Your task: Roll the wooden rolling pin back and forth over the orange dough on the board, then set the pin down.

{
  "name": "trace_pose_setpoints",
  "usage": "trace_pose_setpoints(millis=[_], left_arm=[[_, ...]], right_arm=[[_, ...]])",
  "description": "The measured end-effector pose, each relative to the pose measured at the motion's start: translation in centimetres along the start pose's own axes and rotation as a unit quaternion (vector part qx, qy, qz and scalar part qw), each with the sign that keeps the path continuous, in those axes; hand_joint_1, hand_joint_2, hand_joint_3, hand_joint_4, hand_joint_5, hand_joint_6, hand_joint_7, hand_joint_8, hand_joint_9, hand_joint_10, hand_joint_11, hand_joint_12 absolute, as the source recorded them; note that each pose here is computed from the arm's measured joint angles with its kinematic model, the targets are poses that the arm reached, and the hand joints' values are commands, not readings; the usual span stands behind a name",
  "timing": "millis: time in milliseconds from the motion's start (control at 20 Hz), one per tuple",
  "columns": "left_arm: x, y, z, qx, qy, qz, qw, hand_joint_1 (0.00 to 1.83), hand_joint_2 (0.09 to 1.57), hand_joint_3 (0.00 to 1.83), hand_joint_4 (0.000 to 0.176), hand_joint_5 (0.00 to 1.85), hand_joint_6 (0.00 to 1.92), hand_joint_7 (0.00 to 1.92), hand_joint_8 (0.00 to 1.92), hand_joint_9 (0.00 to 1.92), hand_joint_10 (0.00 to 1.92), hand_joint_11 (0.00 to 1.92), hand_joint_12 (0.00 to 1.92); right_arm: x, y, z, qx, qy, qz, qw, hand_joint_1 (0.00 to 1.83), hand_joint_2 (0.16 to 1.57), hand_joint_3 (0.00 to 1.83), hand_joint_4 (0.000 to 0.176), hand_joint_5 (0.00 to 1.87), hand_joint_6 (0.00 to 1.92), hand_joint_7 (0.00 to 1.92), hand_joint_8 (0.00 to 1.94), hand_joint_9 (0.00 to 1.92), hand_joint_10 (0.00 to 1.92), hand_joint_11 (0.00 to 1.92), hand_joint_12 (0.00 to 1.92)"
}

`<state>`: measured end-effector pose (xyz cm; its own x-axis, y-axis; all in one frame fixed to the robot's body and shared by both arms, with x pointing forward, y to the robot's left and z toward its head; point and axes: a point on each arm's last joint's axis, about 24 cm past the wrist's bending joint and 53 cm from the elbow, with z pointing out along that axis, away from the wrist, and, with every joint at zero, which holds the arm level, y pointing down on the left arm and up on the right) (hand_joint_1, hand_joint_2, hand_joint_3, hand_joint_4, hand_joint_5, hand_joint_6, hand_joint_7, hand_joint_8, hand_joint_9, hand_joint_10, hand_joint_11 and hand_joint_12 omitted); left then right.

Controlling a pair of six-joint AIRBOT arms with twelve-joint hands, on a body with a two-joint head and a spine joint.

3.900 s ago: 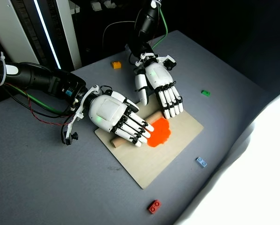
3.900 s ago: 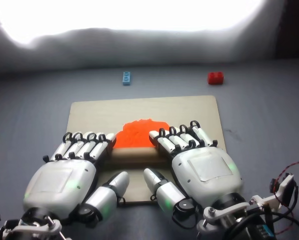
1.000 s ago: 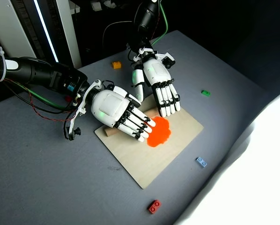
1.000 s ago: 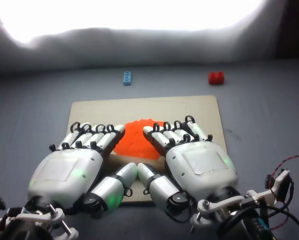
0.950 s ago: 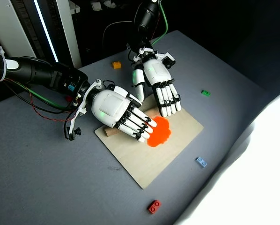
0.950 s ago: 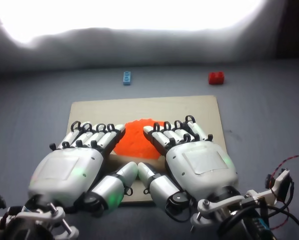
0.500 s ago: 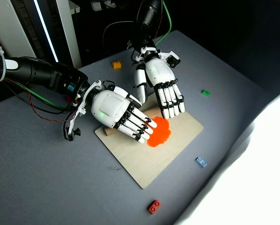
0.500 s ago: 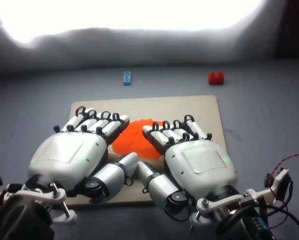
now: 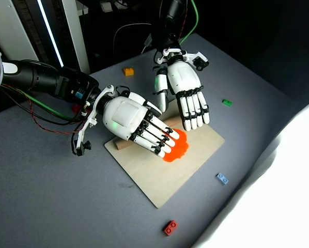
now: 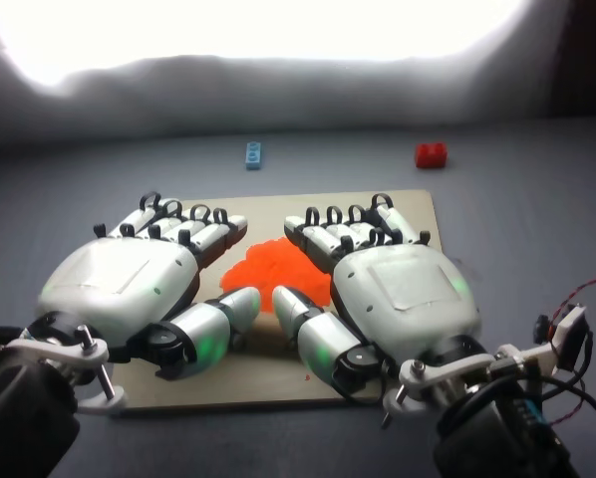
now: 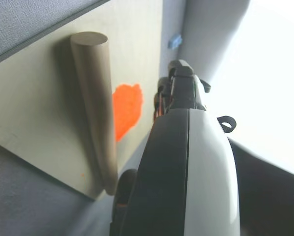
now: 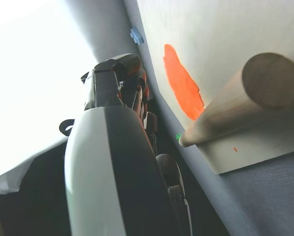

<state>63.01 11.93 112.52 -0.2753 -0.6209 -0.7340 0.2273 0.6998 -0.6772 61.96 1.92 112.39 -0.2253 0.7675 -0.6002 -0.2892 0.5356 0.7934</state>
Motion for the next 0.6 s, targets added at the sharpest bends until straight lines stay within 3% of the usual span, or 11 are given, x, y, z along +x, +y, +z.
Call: trace_pose_setpoints(millis=[200, 450, 600], left_arm=[[0.2, -0.6, 0.2, 0.01, 0.028, -0.001, 0.9996, 0.0, 1.53, 0.0, 0.0, 0.2, 0.0, 0.22, 0.0, 0.17, 0.0, 0.0, 0.18], [-0.6, -2.7, -0.2, 0.038, 0.059, 0.027, 0.9972, 0.0, 1.53, 0.0, 0.0, 0.2, 0.0, 0.23, 0.0, 0.17, 0.0, 0.0, 0.18], [-0.1, -3.7, -1.0, 0.053, 0.09, 0.048, 0.9934, 0.0, 1.53, 0.0, 0.0, 0.2, 0.0, 0.23, 0.0, 0.17, 0.0, 0.0, 0.18]], right_arm=[[-1.2, 0.6, -0.7, -0.005, 0.001, 0.001, 1.0, 0.0, 1.57, 0.02, 0.0, 0.35, 0.01, 0.39, 0.01, 0.37, 0.01, 0.0, 0.89], [-6.1, -0.4, -1.7, 0.004, -0.026, -0.017, 0.9995, 0.0, 1.57, 0.02, 0.0, 0.31, 0.01, 0.36, 0.0, 0.33, 0.01, 0.0, 0.78], [-8.5, -1.3, -2.6, 0.018, -0.033, -0.026, 0.9989, 0.0, 1.57, 0.02, 0.0, 0.31, 0.01, 0.36, 0.0, 0.33, 0.01, 0.0, 0.77]])
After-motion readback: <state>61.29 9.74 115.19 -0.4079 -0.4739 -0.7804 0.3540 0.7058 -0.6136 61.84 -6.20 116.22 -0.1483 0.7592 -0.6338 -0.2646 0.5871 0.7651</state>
